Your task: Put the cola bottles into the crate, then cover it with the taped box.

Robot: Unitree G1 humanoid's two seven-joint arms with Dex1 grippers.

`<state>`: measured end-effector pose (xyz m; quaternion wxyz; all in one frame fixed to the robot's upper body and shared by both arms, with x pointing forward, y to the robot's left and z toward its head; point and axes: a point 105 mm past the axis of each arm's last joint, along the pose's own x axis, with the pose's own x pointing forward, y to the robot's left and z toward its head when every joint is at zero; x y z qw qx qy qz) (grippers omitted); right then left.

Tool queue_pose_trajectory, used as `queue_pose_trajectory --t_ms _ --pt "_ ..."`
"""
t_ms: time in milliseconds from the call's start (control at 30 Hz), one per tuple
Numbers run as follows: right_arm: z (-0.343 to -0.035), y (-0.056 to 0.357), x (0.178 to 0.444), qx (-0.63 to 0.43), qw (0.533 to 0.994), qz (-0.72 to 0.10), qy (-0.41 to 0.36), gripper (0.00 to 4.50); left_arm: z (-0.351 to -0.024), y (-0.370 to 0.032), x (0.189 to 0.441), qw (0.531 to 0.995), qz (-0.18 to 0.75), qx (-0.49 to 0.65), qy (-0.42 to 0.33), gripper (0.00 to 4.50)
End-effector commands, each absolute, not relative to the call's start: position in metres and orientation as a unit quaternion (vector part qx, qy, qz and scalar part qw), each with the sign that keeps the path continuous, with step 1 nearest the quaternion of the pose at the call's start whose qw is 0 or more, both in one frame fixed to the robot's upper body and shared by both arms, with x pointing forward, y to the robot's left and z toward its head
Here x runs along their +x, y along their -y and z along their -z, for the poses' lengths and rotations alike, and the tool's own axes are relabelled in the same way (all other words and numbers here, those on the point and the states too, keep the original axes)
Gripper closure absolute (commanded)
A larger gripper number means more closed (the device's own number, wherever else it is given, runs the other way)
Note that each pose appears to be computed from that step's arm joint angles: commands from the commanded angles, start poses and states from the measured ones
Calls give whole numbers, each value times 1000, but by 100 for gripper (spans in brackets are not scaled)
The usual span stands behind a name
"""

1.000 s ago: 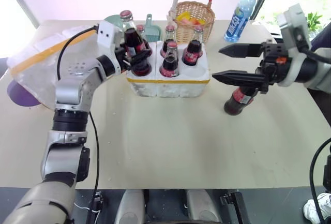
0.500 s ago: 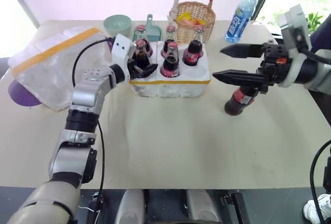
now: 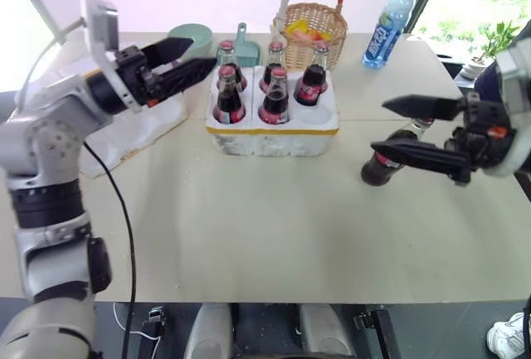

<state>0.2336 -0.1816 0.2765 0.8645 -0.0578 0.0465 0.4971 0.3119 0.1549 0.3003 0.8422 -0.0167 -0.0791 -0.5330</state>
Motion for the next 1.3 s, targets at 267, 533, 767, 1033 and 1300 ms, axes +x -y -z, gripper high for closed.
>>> queue_pose_trajectory --t_ms 267,533,767,1033,1300 --pt "-210 221 235 30 954 -290 -67 0 -231 -117 284 790 600 125 -3 1" --pt "-176 245 255 26 986 -156 -54 0 -227 -101 289 790 604 106 18 1" --pt "-172 250 287 32 989 -144 -29 0 -231 -94 294 791 603 103 31 1" --pt "-165 238 307 45 984 -171 -29 0 -238 -95 303 797 591 112 44 1" --pt "-165 236 320 59 983 -174 -14 86 -235 -90 303 795 596 107 43 0"
